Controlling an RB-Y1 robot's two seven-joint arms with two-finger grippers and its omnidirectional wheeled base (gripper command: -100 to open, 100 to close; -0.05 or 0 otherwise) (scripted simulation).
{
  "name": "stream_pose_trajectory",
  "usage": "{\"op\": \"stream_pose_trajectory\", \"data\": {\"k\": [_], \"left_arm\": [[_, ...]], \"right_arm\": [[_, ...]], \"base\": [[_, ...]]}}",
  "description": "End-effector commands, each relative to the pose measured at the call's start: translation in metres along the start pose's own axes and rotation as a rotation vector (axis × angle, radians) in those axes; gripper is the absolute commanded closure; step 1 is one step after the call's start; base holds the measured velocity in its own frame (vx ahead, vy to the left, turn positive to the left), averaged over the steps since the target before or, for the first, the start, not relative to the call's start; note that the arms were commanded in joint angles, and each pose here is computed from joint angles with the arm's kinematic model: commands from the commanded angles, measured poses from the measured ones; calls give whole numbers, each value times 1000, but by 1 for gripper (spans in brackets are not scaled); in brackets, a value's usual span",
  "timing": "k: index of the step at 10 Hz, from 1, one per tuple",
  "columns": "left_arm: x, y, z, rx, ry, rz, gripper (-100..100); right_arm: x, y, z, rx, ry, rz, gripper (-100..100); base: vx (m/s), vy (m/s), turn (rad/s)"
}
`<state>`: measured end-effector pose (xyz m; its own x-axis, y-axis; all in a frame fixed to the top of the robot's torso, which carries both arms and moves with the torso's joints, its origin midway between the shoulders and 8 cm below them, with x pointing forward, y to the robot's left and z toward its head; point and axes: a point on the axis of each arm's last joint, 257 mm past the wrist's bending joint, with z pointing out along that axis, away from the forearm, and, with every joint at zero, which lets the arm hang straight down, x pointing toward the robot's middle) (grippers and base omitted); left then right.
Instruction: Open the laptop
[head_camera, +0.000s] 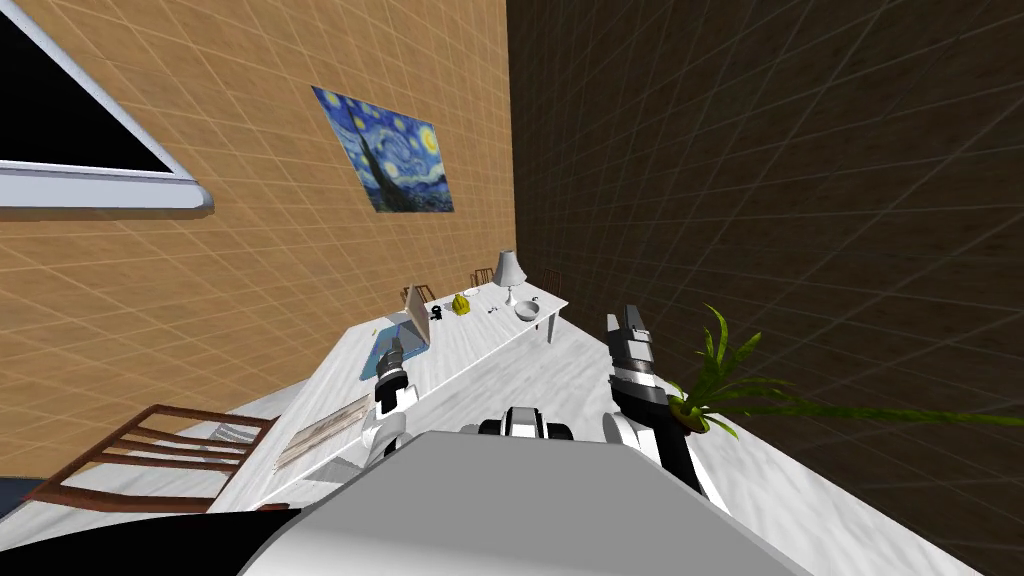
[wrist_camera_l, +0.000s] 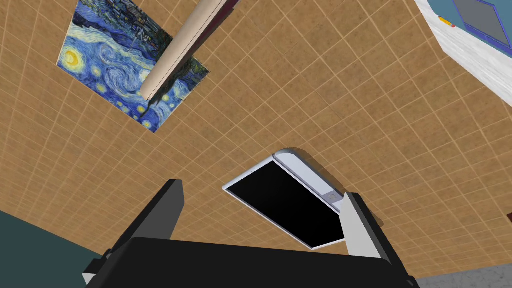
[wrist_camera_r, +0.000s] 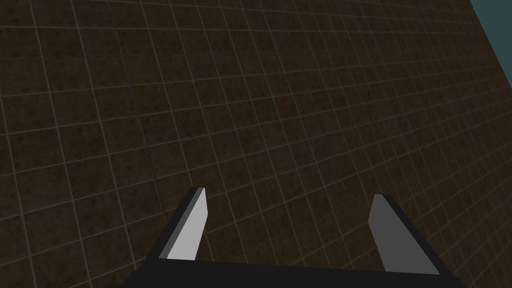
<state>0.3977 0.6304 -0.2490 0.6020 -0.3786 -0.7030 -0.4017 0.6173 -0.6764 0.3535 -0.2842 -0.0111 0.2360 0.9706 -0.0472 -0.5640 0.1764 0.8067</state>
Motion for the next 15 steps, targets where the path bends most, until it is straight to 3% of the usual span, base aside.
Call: {"op": "stream_pose_trajectory", "data": {"k": [1,2,4,10,13,14,15], "left_arm": [[20,13,-7,-40,34,8,-100],[31,20,-13,-61,55,11,-100],[31,20,-13,-61,55,11,-100],[87,40,-43,-140,159,24,-100],[88,41,-44,-140,161,25,-100],[88,41,-44,-140,161,25,100],[96,32,-45,-125,174,-17,100]], "right_arm": [[0,0,0,0,0,0,0],[0,0,0,0,0,0,0],[0,0,0,0,0,0,0],[0,0,0,0,0,0,0],[0,0,0,0,0,0,0],[0,0,0,0,0,0,0],[0,0,0,0,0,0,0]], "base": [[35,46,-108],[62,78,-161],[37,42,-34],[70,85,-116],[52,81,-33],[6,7,-5],[10,13,154]]}}
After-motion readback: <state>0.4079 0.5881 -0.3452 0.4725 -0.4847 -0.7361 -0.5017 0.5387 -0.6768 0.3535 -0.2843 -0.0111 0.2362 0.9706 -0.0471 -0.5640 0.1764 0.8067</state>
